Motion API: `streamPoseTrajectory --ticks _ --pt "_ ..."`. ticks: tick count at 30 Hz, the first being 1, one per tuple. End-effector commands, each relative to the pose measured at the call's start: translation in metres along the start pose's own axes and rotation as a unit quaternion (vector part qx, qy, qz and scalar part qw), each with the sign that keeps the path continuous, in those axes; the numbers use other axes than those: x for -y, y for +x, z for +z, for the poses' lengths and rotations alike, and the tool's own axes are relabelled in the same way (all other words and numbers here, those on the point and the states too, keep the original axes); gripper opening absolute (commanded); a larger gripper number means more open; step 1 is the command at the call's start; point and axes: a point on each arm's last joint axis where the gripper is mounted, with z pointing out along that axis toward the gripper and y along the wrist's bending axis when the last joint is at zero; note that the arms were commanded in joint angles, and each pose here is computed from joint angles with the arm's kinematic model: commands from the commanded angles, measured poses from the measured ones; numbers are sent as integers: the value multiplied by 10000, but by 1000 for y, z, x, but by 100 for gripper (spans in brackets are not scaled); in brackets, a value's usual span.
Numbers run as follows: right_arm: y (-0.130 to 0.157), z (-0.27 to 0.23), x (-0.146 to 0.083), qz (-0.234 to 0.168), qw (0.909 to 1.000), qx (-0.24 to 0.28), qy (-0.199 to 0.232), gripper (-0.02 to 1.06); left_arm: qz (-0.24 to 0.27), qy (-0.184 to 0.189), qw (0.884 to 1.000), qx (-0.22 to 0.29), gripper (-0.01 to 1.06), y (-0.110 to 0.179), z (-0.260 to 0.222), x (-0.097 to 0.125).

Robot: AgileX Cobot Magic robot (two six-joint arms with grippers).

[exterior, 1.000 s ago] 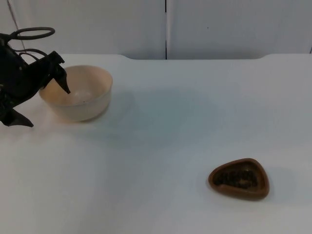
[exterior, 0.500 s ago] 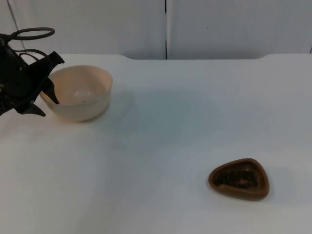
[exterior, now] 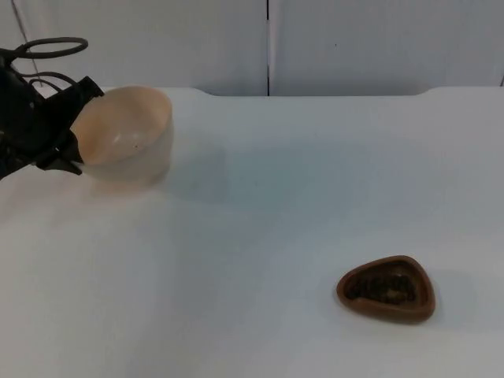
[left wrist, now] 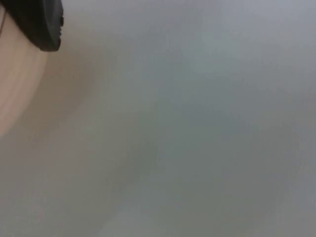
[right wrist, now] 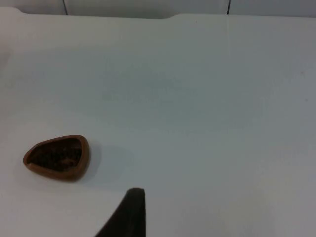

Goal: Pick up the bowl with the left hand and pour the coffee beans from the cup into the bowl with the right hand.

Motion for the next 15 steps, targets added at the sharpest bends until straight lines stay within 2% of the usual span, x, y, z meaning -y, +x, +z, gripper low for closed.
streamPoseTrajectory --ticks 1,9,15 --pt "0 0 0 3 10000 22 32 105 0 88 10000 7 0 -2 -9 5" --pt "0 0 0 3 10000 22 32 105 354 84 9989 -289 0 3 -21 8" --pt "0 0 1 -26 10000 21 63 105 984 -14 9944 -380 0 5 -48 14"
